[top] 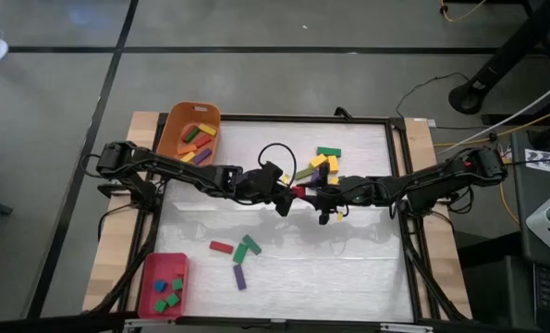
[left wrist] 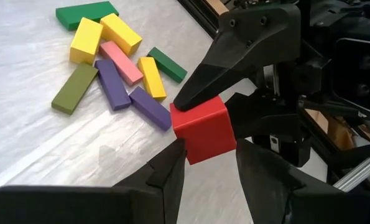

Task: Sort blocks by size
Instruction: Put the small red block into the red bin

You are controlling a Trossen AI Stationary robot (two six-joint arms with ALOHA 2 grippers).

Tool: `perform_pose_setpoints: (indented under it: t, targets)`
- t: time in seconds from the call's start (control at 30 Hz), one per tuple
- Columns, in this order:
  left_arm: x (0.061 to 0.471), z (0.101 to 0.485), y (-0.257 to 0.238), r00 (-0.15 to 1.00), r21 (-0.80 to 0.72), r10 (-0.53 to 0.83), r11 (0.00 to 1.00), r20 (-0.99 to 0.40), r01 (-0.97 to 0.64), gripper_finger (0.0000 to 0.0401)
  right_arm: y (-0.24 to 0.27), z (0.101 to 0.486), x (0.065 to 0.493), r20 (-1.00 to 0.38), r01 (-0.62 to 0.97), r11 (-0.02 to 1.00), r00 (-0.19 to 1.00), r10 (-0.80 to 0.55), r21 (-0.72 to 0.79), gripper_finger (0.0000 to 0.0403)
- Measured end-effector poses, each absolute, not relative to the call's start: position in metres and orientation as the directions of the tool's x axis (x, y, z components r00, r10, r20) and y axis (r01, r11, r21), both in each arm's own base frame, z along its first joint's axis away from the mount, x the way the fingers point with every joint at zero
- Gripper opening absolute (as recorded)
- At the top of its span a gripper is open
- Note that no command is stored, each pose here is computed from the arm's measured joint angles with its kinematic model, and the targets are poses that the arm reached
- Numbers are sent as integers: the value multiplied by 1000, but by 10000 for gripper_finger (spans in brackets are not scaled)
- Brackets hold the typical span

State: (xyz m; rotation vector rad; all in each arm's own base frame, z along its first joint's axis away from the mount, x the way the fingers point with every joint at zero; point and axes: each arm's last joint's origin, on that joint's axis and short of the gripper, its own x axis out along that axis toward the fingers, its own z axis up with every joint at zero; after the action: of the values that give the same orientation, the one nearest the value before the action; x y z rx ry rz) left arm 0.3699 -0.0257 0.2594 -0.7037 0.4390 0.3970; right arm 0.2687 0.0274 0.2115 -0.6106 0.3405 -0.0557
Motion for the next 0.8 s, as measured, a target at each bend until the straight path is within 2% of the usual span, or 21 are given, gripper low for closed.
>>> perform_pose_setpoints:
  t: [0.1,0.43,0.8]
  targets:
    - [370,259,-24,837,-539,191,687,-513,-487,142,27,211,269,-297,-49,820,943,-151,-571,139]
    - [369,257,-16,817,-542,211,656,-537,-526,222,28,212,269,-296,-51,820,944,-148,-570,139]
    - [370,259,-17,830,-568,208,642,-518,-515,229,28,214,269,-276,-35,822,949,-151,-569,139]
